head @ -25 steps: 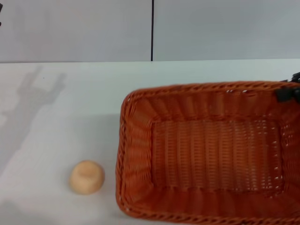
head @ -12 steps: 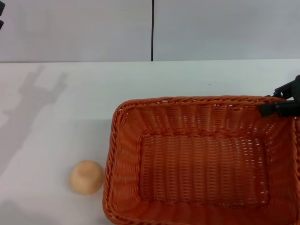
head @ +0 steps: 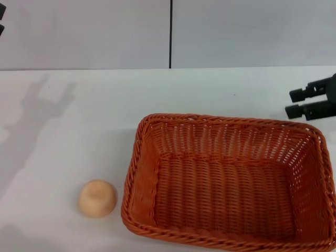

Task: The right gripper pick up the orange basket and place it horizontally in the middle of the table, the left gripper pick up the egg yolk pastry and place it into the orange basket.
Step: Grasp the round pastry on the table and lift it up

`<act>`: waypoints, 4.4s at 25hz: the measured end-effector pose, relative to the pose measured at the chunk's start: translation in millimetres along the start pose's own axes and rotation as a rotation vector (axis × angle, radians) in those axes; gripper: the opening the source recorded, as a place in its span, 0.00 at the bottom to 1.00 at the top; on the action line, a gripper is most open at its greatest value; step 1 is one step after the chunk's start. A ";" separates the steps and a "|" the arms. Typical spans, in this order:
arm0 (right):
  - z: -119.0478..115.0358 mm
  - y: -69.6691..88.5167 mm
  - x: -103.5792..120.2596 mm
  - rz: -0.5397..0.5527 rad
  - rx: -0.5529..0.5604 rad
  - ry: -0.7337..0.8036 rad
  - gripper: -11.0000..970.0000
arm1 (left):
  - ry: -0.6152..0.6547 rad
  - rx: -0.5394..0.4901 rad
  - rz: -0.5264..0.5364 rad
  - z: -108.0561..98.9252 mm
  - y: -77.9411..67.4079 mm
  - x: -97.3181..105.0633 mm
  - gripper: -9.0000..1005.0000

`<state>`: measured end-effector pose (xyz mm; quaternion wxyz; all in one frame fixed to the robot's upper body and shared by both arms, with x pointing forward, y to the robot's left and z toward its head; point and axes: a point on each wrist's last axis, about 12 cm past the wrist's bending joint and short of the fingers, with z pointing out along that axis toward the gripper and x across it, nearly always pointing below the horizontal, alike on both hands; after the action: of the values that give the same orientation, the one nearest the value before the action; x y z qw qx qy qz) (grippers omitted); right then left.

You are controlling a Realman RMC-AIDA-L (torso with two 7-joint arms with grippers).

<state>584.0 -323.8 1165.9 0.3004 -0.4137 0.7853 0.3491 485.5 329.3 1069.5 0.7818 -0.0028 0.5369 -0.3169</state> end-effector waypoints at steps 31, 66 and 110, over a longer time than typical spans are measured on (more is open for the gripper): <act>-73.0 58.6 168.1 0.143 0.691 -1.178 0.59 | 0.764 0.459 -0.075 110.3 26.7 -74.1 0.82; -61.0 33.4 138.4 0.186 0.632 -1.268 0.59 | 1.106 0.493 -0.049 26.3 19.6 -39.0 0.74; -48.9 37.1 140.7 0.206 0.597 -1.258 0.59 | 1.306 0.462 -0.087 -7.1 7.5 4.8 0.65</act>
<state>475.9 -409.3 1098.1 0.7634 0.0433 0.5602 0.3185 484.4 335.2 1059.9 0.2658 0.3336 0.8156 -0.3910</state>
